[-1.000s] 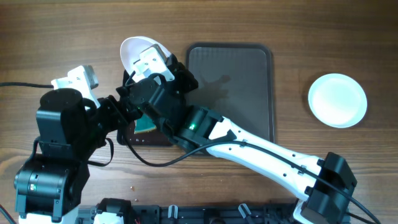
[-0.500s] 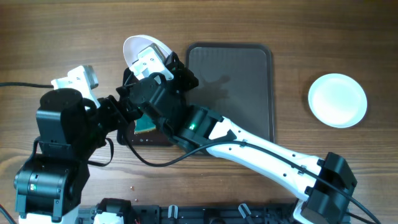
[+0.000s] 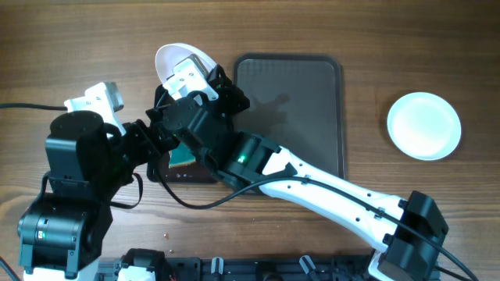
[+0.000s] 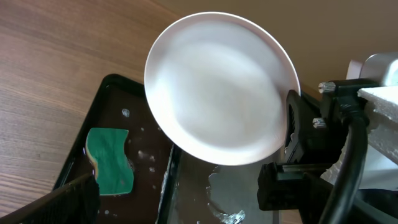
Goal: Clean dirty plates on tray and stack at the side
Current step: 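Hold the plate tilted above the black tray to drain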
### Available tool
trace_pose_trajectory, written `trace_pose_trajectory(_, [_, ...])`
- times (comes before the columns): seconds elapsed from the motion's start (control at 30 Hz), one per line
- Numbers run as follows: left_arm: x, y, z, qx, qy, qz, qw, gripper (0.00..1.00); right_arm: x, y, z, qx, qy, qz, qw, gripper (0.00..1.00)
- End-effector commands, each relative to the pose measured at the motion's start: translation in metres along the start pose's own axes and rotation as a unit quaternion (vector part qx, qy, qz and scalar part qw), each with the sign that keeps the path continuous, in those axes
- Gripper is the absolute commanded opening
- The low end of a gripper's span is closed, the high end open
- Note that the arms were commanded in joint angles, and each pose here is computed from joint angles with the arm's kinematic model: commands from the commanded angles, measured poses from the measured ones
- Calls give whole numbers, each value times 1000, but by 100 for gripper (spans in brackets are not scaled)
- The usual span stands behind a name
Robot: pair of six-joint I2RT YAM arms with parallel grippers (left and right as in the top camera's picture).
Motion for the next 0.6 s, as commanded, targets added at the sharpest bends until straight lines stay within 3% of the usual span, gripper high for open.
trace_pose_trajectory(0.0, [4, -2, 4, -5, -8, -4, 1000, 100, 13, -3, 8, 16, -14, -28, 999, 4])
trace_pose_trajectory(0.1, [4, -2, 4, -5, -8, -4, 1000, 100, 14, -3, 11, -6, -17, 22, 1000, 4])
trace_pose_trajectory(0.17, [4, -2, 4, -5, -8, -4, 1000, 100, 17, -11, 8, -37, -23, -32, 999, 4])
trace_pose_trajectory(0.27, [4, -2, 4, -5, -8, -4, 1000, 100, 19, -4, 10, -12, -28, 2, 1000, 4])
trace_pose_trajectory(0.37, [4, -2, 4, -5, -8, -4, 1000, 100, 17, -9, 5, -29, -24, -54, 998, 4])
trace_pose_trajectory(0.47, [4, -2, 4, -5, -8, -5, 1000, 100, 14, -3, 7, -12, -20, -11, 1000, 4])
trace_pose_trajectory(0.5, [4, -2, 4, -5, -8, -4, 1000, 100, 14, -13, 4, -50, -19, -38, 998, 4])
trace_pose_trajectory(0.57, [4, -2, 4, -5, -8, -5, 1000, 100, 12, -5, 3, -17, -16, -42, 999, 4])
Point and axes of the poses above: each gripper's point midway between its finger pads, its own z axis back along the fingers, its own y axis along the line the jaws close on, x = y × z, the point moved 6 cm from there along z, back along the fingers, and after that the axes turned 7 degrees about -z, right-handed, at the moved point
